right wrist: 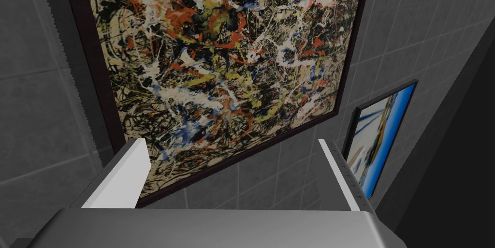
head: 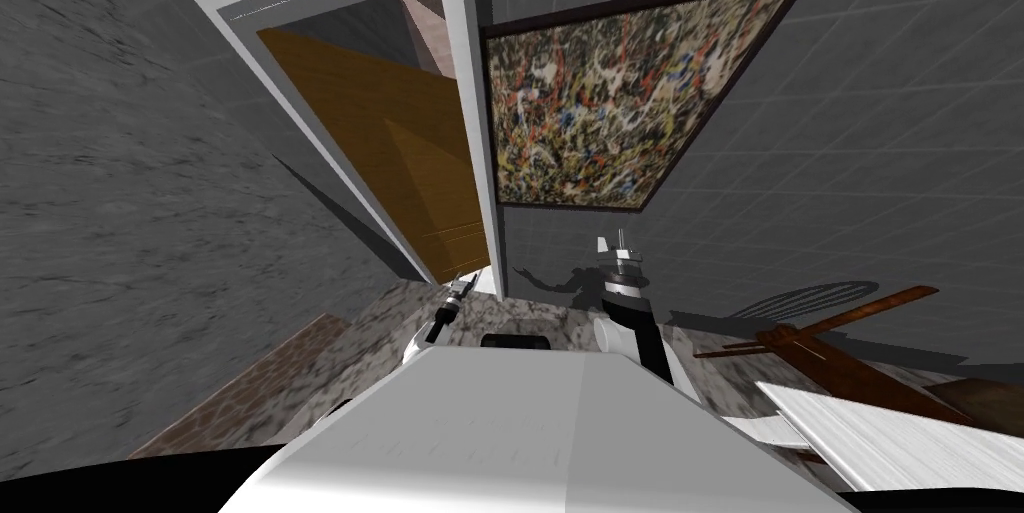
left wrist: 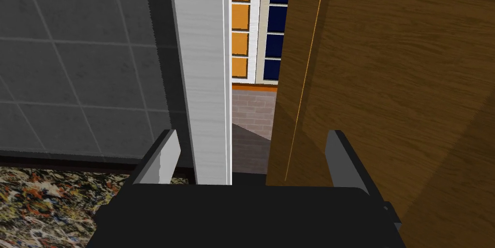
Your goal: Push the door open
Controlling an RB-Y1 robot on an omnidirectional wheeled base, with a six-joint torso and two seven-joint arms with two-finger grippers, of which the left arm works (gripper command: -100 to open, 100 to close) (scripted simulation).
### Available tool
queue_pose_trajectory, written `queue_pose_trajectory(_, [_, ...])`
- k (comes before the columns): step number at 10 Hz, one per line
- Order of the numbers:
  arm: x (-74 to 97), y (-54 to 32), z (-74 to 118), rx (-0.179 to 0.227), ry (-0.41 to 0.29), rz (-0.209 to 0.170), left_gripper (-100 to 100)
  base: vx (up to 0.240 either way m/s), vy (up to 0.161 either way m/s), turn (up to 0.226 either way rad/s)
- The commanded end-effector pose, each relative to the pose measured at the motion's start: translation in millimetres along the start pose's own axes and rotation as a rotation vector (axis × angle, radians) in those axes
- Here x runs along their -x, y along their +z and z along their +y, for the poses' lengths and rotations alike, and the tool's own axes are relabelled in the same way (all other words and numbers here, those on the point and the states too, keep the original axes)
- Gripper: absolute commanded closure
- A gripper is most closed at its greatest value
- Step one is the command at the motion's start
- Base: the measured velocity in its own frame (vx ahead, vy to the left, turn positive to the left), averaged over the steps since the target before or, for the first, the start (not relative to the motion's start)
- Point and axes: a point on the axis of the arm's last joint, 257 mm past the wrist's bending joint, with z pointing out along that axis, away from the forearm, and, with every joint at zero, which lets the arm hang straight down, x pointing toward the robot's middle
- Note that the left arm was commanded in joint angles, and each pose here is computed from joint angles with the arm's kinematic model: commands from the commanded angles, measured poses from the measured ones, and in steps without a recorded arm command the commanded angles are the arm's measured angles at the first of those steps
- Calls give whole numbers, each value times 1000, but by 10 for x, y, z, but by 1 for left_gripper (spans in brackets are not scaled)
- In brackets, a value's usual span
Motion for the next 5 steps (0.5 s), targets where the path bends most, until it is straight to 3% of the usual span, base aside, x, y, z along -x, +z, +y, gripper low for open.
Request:
queue_pose_trajectory(1, [-53,-23,13,0,21,11,-100,115,-20,-2])
queue_pose_trajectory(5, [-150,-57,44,0,62,33,-100,88,-11,-2])
